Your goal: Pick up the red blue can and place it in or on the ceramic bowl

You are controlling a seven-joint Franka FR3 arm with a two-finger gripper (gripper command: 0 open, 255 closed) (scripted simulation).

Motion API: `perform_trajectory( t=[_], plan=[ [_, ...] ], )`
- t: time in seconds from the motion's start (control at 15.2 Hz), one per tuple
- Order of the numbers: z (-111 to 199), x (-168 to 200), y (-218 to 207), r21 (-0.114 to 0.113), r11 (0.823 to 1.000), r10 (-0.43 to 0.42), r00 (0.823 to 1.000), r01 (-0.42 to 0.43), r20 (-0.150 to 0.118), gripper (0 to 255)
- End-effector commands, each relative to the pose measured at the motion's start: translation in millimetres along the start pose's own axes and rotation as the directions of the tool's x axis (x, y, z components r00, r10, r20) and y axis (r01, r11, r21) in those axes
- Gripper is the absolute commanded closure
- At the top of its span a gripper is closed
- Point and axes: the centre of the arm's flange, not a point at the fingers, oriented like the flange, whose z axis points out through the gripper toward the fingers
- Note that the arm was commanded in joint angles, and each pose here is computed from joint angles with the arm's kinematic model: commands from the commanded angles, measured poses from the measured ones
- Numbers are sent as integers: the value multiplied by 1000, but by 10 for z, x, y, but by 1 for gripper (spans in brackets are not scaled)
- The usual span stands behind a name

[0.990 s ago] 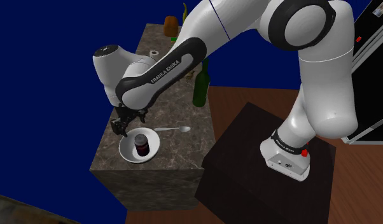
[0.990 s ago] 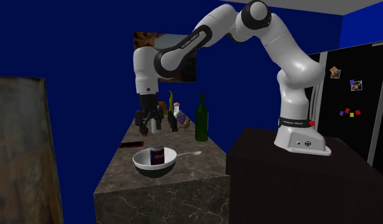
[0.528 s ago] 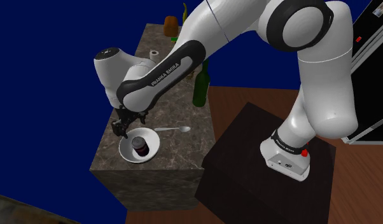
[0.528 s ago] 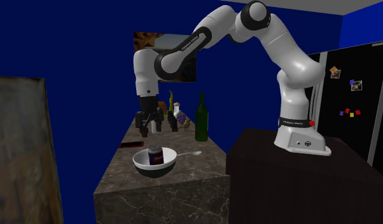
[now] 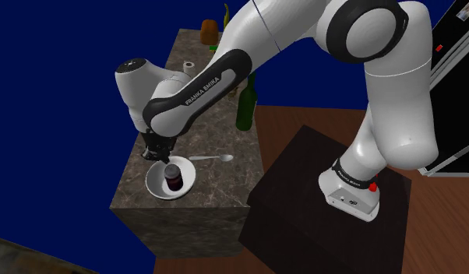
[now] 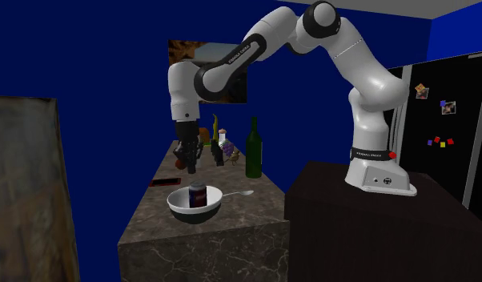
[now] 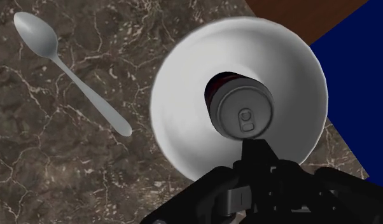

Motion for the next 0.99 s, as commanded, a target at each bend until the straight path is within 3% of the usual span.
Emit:
perform_trajectory(
  t=[0.0, 0.13, 0.2, 0.4, 0.92],
  plan=[
    [0, 0, 0, 0, 1000, 0, 1000, 0, 0, 255],
    [0, 0, 0, 0, 1000, 0, 1000, 0, 0, 255],
    [0, 0, 0, 0, 1000, 0, 1000, 0, 0, 0],
    [399, -175, -22, -12, 1000, 6, 997, -7, -83, 0],
    [832, -153, -19, -12, 1000, 6, 996, -7, -90, 0]
  ],
)
